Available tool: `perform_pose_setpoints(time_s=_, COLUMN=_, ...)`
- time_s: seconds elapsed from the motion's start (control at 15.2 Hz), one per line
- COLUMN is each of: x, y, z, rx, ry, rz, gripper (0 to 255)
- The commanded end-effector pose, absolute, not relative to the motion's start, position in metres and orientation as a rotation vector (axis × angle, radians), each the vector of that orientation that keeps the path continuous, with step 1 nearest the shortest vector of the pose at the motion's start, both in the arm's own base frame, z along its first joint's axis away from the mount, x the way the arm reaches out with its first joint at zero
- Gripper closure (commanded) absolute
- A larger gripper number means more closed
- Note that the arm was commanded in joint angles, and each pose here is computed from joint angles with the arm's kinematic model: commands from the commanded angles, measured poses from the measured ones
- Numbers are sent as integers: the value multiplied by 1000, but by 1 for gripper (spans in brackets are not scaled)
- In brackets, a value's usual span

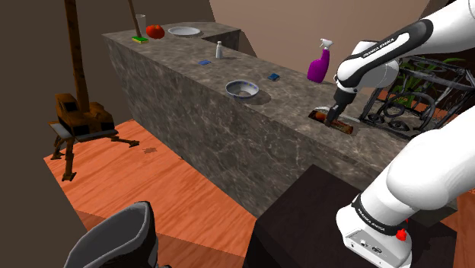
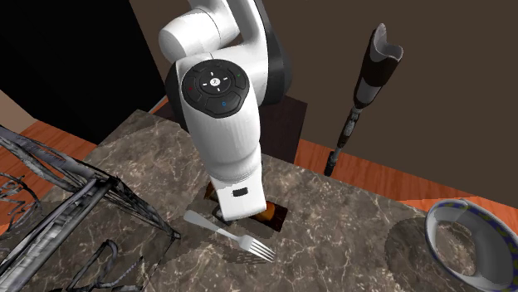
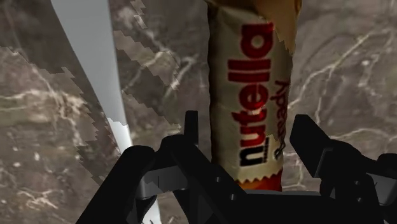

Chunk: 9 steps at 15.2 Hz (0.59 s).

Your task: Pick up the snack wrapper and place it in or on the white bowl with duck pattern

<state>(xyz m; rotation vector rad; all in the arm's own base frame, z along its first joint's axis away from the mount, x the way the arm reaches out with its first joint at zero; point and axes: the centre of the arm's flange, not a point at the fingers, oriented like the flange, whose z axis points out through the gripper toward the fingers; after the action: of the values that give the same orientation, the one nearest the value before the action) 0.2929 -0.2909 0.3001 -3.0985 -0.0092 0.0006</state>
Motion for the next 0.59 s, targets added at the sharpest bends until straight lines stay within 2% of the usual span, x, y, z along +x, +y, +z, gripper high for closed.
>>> perform_pose_setpoints(time_s=0.0, x=293, y=-291, z=305, rx=-3098, ry=-8, rz=2, gripper=255)
perform_pose_setpoints(time_s=0.53, x=293, y=-291, z=347, rx=-3098, ry=-8, rz=2, gripper=255)
